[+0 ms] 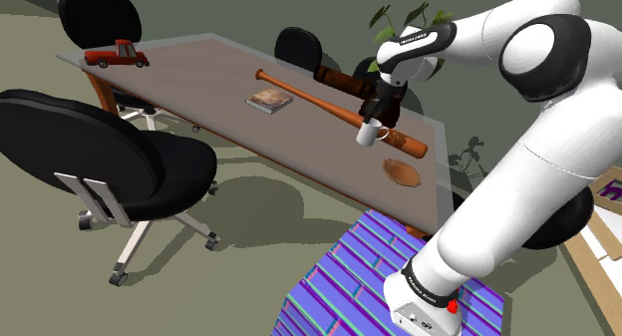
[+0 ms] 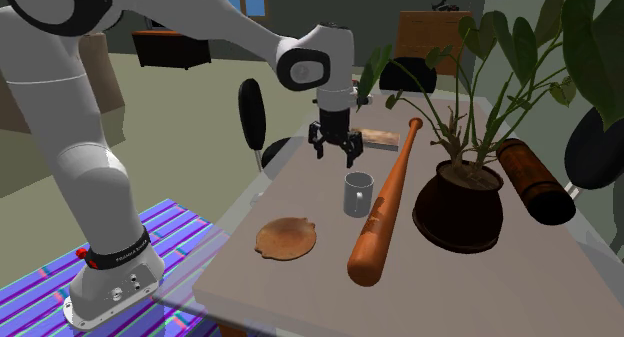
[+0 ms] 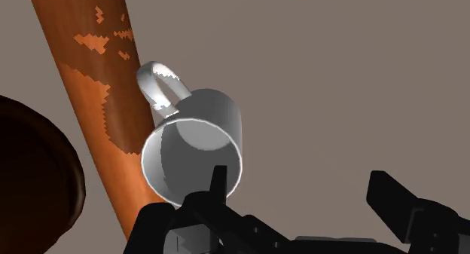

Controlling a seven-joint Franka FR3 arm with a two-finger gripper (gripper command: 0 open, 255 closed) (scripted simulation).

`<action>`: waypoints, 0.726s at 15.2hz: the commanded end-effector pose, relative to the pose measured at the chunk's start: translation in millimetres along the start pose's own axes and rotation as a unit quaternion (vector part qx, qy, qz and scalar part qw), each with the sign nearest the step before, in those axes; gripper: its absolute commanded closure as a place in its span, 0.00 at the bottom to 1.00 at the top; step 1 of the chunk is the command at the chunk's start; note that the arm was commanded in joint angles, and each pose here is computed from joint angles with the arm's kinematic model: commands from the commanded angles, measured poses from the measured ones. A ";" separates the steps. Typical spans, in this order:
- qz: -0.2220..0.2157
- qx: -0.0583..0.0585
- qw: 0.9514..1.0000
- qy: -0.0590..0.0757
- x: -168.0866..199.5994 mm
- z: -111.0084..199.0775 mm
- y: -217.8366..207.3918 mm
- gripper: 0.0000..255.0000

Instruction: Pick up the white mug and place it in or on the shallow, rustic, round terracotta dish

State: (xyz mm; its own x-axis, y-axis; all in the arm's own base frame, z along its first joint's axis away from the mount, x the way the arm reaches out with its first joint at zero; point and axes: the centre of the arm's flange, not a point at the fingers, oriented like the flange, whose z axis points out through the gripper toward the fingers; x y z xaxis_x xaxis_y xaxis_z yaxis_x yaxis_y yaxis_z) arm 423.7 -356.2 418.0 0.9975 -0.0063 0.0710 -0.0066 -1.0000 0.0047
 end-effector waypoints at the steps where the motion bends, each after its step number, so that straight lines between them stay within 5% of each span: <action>1: -0.001 -0.003 1.000 -0.001 5.7 11.6 21.6 0.00; 11: -0.001 -0.004 1.000 -0.001 8.5 57.3 33.8 0.00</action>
State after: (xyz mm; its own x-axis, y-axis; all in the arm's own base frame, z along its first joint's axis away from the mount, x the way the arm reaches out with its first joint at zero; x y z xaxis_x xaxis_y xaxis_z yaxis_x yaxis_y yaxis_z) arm 436.5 -391.2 365.5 0.9977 -0.0038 0.0676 -0.0046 -0.9999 0.0127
